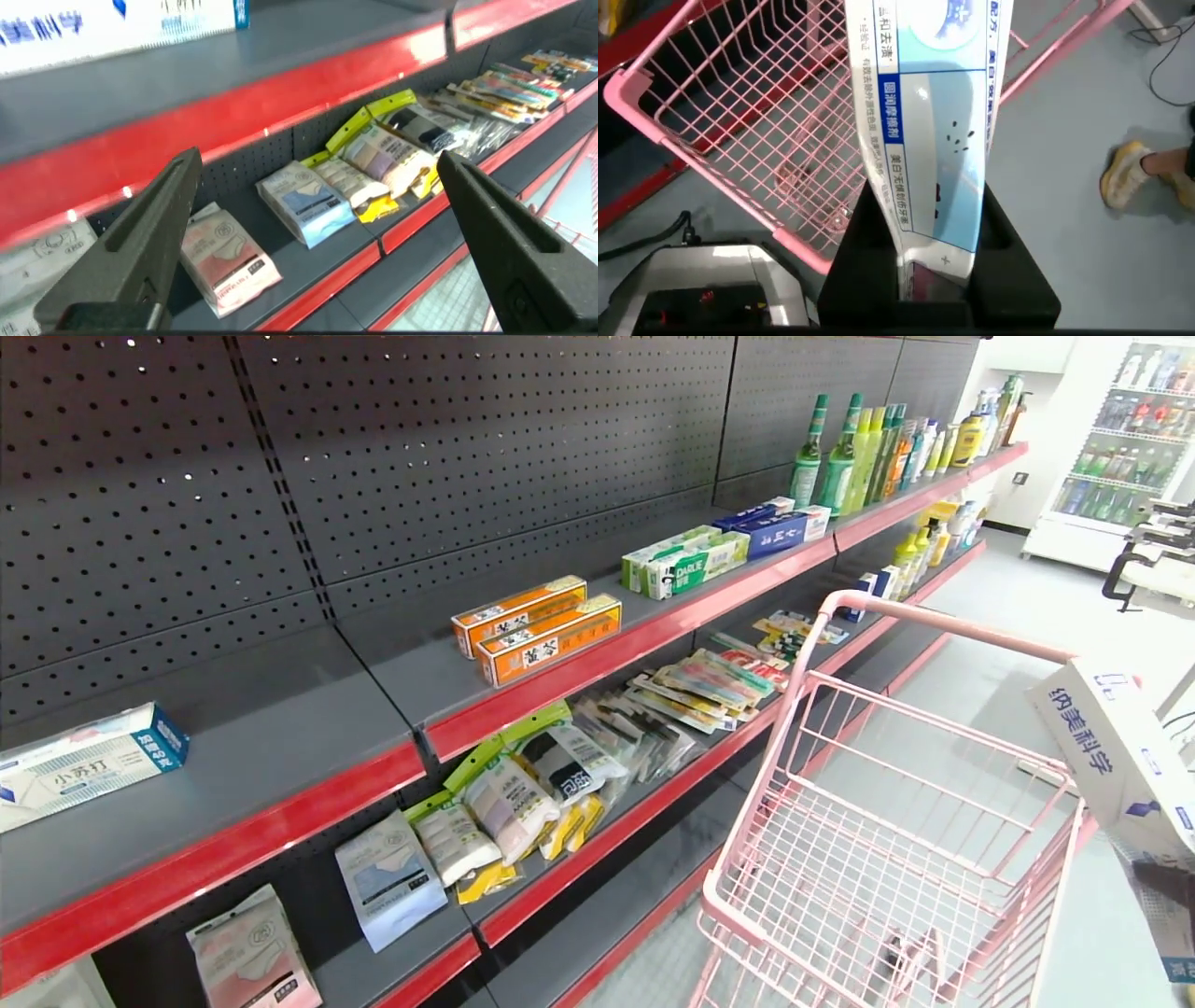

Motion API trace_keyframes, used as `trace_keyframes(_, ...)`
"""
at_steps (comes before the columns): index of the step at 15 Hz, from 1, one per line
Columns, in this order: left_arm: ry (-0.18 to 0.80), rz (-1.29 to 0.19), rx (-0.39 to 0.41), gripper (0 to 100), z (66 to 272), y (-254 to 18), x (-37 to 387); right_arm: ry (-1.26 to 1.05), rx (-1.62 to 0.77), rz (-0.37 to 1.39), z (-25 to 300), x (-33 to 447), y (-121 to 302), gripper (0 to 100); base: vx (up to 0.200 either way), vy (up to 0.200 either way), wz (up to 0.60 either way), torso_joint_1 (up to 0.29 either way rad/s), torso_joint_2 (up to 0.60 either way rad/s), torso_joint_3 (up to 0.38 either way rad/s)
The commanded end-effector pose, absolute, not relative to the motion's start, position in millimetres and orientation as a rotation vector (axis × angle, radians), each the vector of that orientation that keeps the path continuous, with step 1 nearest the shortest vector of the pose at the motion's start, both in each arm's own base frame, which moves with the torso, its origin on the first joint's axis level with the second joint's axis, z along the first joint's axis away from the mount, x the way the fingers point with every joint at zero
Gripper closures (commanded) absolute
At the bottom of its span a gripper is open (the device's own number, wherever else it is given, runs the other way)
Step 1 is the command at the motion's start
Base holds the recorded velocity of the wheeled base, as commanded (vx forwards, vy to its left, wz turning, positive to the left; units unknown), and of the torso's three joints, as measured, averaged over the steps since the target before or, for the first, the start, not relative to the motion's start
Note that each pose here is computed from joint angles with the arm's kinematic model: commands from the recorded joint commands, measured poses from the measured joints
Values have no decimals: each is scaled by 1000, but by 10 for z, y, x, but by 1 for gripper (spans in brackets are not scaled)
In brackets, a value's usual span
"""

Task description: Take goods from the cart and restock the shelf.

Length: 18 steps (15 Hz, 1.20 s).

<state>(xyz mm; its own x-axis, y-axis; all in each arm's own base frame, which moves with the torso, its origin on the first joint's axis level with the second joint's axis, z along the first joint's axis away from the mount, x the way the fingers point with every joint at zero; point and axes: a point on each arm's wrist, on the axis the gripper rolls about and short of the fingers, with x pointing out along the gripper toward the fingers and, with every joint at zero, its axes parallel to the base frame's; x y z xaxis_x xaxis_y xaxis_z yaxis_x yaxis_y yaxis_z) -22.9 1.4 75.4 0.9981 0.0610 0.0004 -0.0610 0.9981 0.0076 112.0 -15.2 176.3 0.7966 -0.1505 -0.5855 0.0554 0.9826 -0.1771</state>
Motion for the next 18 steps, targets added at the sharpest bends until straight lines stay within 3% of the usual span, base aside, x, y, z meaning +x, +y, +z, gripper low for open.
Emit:
trace_keyframes(1,0,61,8,0,755,14,-228,605,-157,-122,1763,1002,-143,100,0,0,0,242,-564,-310)
trace_keyframes(18,0,63,8,0,755,14,-228,629,-267,-59,1762,1072,-140,100,0,0,0,179,-399,-228)
